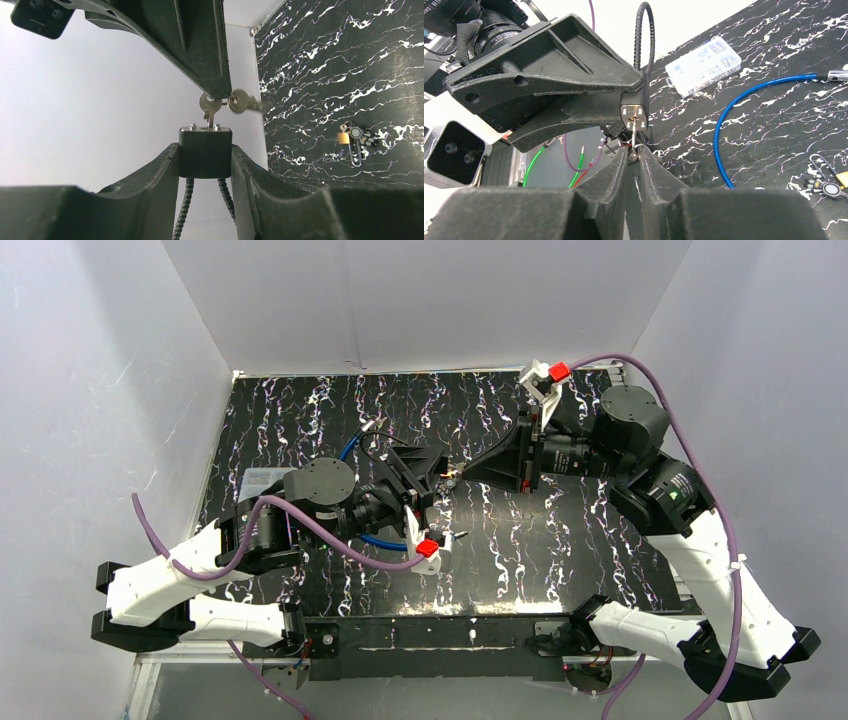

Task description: Unlock with the key

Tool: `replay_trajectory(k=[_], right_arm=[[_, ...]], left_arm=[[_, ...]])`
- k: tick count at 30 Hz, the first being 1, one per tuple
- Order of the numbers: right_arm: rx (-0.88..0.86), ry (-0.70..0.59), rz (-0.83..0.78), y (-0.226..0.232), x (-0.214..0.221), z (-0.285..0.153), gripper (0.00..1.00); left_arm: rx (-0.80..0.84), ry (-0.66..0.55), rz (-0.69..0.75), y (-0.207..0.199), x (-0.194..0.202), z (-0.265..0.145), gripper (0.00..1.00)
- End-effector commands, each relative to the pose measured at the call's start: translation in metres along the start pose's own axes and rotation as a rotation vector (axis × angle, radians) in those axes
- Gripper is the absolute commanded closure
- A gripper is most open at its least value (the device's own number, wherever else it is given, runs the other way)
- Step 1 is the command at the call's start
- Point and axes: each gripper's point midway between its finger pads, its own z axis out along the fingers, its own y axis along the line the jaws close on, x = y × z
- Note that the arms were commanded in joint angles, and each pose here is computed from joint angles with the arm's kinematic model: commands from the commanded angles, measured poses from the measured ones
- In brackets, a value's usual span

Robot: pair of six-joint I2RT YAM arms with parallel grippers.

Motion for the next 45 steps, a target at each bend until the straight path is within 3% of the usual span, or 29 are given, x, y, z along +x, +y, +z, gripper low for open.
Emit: replay_trajectory(k=[1, 11, 29, 40, 42, 45], right_arm=[[-0.034, -0.044, -0.039, 0.008, -0.014, 0.000, 0.84], [-0.050, -0.048, -0.037, 0.009, -0.017, 0.003, 0.98], [-0.055, -0.026, -0.077, 0.011, -0.019, 0.015, 0.99], [-0.065, -0.005, -0.036, 0.011, -0.010, 0.024, 0.99], [-0.066, -0.007, -0.031, 0.013, -0.010, 0.020, 0.95], [-0.055, -0.039, -0.056, 0.021, -0.013, 0.002, 0.73]], left_arm=[[-0.062, -0.026, -0.006, 0.018, -0.004, -0.007, 1.00], [-0.066, -0.031, -0.004, 0.018, -0.005, -0.006, 1.00], [-0.007, -0.087, -0.025, 0.007, -0.017, 0.002, 1.00], [-0.002, -0.116, 0.076, 0.005, -0.029, 0.008, 1.00], [-0.015, -0.100, 0.087, 0.008, -0.026, 0.007, 1.00], [-0.009, -0.077, 0.092, 0.007, -0.020, 0.002, 1.00]])
